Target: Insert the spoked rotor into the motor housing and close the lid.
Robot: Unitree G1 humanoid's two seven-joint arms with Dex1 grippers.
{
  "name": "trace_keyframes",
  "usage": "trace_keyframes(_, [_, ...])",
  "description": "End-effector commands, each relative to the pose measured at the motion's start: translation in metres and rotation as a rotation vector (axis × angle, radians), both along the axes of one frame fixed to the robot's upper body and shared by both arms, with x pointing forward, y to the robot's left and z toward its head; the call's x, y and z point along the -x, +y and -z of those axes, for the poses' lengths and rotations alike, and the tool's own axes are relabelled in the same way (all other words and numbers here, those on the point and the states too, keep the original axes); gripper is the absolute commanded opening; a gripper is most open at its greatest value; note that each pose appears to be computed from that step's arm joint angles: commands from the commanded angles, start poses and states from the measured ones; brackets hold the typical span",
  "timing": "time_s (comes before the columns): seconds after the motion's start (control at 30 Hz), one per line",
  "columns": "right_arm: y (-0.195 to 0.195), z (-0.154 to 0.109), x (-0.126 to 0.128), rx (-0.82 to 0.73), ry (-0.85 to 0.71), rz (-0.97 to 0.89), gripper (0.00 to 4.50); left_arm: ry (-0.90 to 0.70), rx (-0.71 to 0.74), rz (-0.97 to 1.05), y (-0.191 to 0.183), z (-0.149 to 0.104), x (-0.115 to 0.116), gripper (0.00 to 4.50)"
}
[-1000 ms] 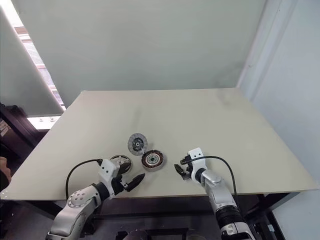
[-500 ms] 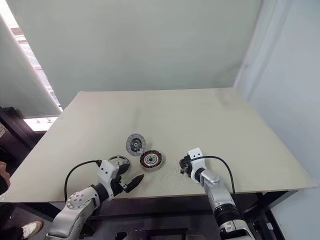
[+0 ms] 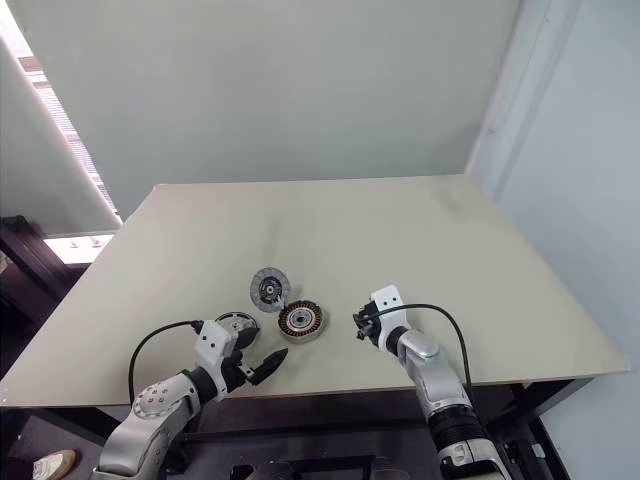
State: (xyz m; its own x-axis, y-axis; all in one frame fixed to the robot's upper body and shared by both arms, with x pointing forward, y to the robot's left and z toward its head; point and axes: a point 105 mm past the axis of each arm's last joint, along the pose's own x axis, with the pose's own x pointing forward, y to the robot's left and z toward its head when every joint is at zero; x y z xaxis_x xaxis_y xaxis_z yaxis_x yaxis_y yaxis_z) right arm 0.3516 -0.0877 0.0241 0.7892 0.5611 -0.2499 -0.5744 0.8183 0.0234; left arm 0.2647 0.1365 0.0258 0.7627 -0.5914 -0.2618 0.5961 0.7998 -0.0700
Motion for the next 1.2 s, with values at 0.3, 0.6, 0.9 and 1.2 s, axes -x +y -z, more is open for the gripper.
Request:
trace_keyframes(0.3, [-0.003, -0.004, -0.001, 0.063, -0.008, -0.013, 1.65, -0.054, 0.016, -0.011, 0.000, -0.013, -0.001, 4.50])
trace_keyframes(0.6, [-0.008, 0.007, 0.002, 0.034, 0.031, 0.011, 4.39, -0.051, 0.010, -0.001, -0.001, -0.014, -0.002, 4.50])
trace_keyframes(0.9, [-0.012, 0.027, -0.003, 0.039, 0.092, 0.050, 4.39, -0.058, 0.003, 0.006, 0.000, -0.016, -0.003, 4.50])
trace_keyframes(1.2, [-0.012, 0.030, -0.002, 0.038, 0.096, 0.058, 3.48, -0.061, -0.003, 0.006, 0.001, -0.017, -0.002, 4.50])
